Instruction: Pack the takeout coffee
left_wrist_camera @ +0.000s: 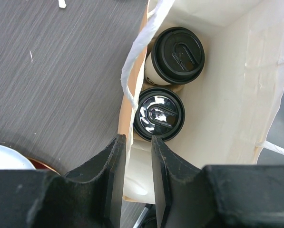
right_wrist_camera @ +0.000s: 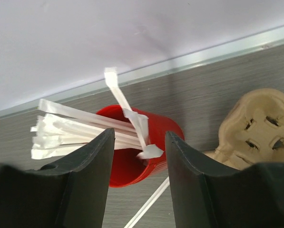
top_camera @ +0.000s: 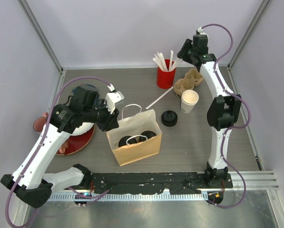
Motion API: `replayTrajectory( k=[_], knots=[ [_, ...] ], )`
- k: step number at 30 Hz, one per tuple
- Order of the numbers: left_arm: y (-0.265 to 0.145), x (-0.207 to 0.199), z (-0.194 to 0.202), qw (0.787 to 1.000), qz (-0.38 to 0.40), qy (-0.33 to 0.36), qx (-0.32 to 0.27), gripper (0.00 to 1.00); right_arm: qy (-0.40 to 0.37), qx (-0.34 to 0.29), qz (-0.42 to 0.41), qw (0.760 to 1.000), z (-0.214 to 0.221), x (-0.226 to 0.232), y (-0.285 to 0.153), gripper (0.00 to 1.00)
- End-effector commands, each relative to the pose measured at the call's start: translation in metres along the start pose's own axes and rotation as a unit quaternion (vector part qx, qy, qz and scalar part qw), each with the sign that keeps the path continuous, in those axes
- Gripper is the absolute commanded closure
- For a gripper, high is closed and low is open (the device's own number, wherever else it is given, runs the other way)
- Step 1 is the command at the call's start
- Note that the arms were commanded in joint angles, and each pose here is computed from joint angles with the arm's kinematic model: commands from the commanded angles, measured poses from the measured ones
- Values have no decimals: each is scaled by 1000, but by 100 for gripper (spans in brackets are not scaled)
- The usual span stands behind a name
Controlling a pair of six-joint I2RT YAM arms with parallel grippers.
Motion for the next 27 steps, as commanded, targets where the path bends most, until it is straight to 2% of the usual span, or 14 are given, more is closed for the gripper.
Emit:
replayTrajectory(
  k=[1,4,6,10,11,17,20,21,22,27],
  knots=[
    [-13,1,-11,999,-21,3,-28,68,17,-18,21,999,-8,0,-2,46],
    [-12,0,-11,999,-20,-1,-29,68,15,-9,17,1000,0,0,0,46],
    [-13,0,-11,999,-20,0,-31,68,10,-2,6,1000,3,3,1,50],
    [-14,0,-9,999,-22,4,-28,68,9,0,6,1000,5,4,4,74],
    [-14,0,-9,999,-22,4,-28,68,11,1,7,1000,6,3,5,76],
    [-15,2,-10,999,-29,6,-30,68,15,19,22,999,16,-4,6,71],
    [-16,2,-11,999,-32,5,-32,68,8,28,4,1000,18,2,6,85],
    [-17,2,-11,999,-33,6,-33,68,6,25,2,1000,15,3,4,96],
    [-16,2,-11,999,-35,3,-32,68,-2,21,-3,1000,11,6,2,99],
    [-19,6,-19,998,-48,0,-46,65,-48,10,-13,999,-6,21,-28,99]
  ],
)
Point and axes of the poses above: each gripper's point midway between its finger pads, its own y axis out along the fingers, its own x axis along the line the jaws close on, z = x × y, the point moved 4 cm from there along -y, back along the fingers, and after that the axes turned 9 degrees about y, right-handed, at the moved point
